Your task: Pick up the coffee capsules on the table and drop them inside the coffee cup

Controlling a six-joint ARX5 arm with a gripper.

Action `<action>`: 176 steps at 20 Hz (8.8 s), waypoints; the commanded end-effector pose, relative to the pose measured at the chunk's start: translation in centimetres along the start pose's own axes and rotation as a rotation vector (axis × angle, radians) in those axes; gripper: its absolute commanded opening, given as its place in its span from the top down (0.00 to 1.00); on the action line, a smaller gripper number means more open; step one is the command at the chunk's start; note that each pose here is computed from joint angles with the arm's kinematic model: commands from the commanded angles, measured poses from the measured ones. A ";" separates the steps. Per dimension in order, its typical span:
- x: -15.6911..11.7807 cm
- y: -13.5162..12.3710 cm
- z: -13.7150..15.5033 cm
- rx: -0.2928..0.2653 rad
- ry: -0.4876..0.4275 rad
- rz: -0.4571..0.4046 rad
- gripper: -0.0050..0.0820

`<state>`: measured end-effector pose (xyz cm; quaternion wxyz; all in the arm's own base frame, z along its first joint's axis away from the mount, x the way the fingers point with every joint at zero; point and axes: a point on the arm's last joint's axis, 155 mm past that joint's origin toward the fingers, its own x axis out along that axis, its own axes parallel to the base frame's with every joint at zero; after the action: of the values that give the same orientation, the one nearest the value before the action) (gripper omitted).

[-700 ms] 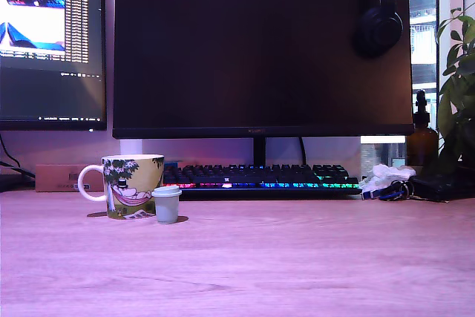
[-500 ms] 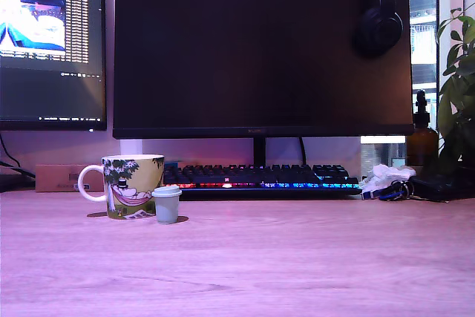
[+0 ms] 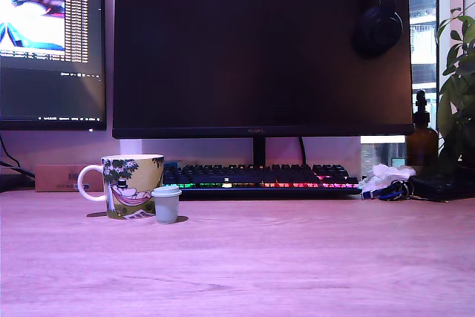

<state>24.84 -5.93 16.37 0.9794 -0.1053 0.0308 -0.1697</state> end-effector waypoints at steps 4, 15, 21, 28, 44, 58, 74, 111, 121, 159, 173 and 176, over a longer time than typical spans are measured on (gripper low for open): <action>0.1 -3.3 -0.3 -0.047 0.022 -0.148 0.97; -0.6 -8.8 -1.4 -0.014 0.065 -0.363 0.97; -0.4 -8.6 -1.3 -0.013 0.054 -0.335 0.90; 0.7 -9.6 -1.5 -0.011 0.057 -0.344 0.40; 6.5 -9.4 -5.5 0.152 0.188 -0.273 0.30; 10.7 -8.9 -9.6 0.180 0.257 -0.246 0.31; 14.9 -8.3 -13.4 0.161 0.363 -0.261 0.34; 20.3 -8.6 -15.9 0.172 0.473 -0.329 0.61; 20.2 -9.6 -15.1 0.153 0.454 -0.374 0.78; 20.1 -3.0 -1.9 0.134 0.243 -0.228 0.78; 20.4 -3.5 -1.3 0.164 0.227 -0.248 0.33; 20.4 -4.0 -1.5 0.165 0.229 -0.260 0.33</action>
<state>42.56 -16.34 14.75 0.9456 -0.0111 0.1229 -0.3009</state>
